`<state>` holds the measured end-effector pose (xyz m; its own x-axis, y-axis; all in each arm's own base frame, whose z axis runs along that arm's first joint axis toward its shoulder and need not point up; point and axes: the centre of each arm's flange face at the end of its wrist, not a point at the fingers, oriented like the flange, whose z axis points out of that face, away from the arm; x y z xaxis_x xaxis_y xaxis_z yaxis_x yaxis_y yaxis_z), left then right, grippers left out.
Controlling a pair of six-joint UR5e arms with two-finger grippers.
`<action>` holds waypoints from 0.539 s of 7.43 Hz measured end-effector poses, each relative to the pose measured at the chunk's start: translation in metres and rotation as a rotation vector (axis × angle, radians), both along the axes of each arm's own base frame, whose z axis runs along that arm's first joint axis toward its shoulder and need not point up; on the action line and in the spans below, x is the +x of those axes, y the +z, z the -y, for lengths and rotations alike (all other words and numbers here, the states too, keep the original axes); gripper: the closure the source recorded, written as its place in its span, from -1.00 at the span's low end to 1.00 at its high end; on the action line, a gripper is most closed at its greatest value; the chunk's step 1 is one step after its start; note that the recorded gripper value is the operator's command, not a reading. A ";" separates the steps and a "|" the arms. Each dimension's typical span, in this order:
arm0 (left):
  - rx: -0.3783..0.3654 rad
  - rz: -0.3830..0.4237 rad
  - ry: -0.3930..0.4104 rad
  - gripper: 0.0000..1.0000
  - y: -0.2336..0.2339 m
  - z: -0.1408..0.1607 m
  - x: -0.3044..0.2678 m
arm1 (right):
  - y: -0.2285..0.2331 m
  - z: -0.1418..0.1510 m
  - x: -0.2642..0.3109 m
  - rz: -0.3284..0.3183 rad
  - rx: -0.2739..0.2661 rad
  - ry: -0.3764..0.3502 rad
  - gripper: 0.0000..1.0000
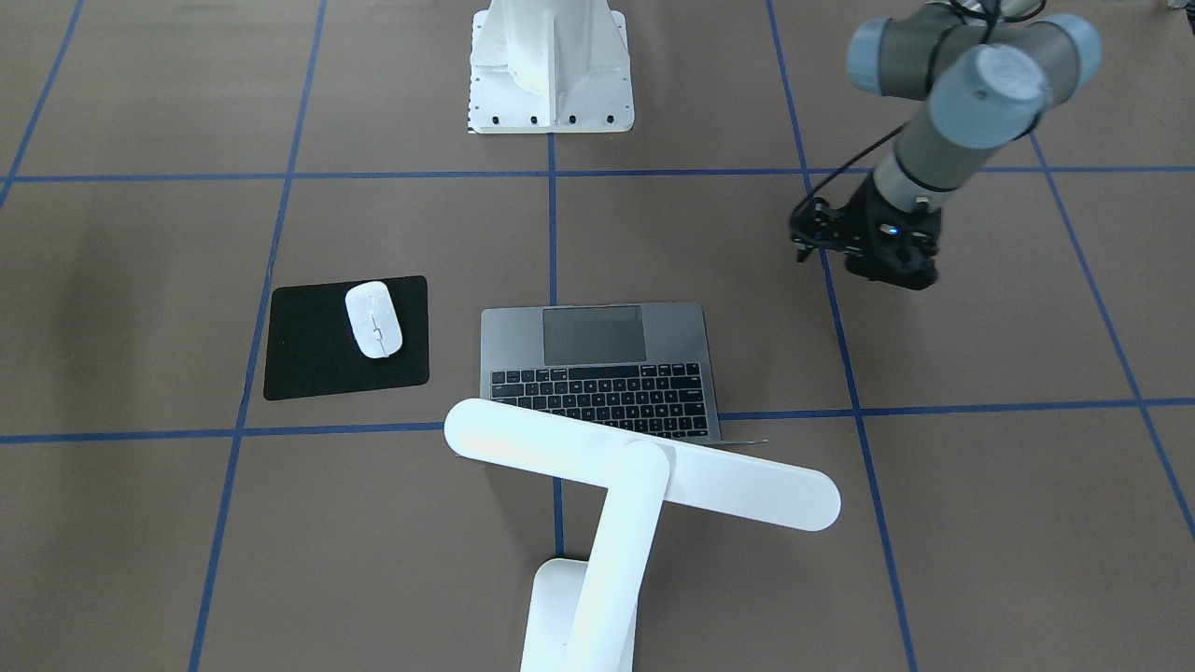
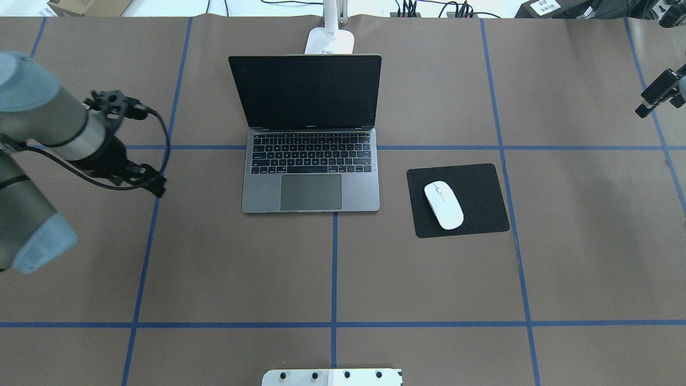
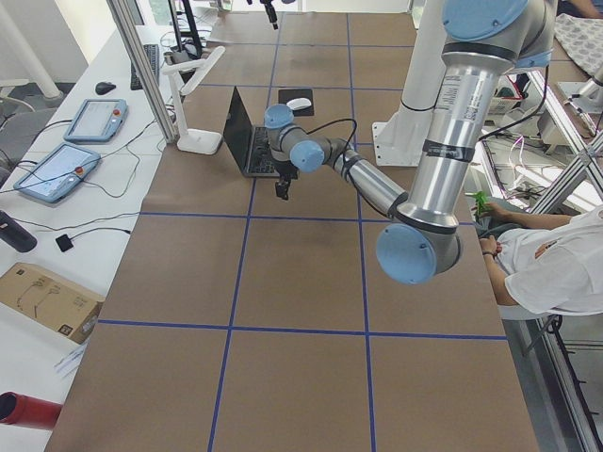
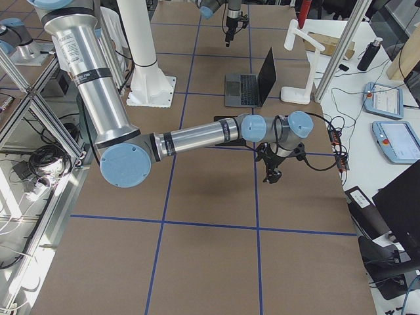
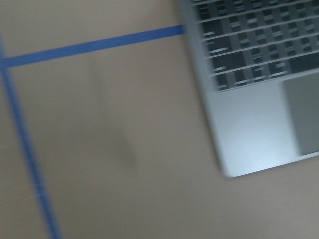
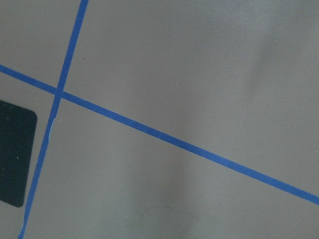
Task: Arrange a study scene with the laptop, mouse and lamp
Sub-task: 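Release the mouse and withdraw the left gripper off the table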
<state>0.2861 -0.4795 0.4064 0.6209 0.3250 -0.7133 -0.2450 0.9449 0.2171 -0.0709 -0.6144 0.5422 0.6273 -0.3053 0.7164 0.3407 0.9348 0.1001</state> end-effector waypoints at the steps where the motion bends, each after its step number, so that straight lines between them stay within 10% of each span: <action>1: 0.042 0.026 0.031 -0.99 0.048 0.016 -0.059 | 0.014 -0.018 0.012 -0.022 0.001 0.011 -0.98; 4: -0.011 -0.022 0.003 -0.99 0.158 0.023 -0.204 | 0.027 -0.097 0.032 -0.027 0.039 0.084 -0.98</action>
<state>0.0822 -0.5024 0.5646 0.6044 0.3188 -0.7301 -0.2429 0.9466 0.2123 -0.0387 -0.5172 0.5694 0.6706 -0.2781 0.6878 0.2646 0.9558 0.1285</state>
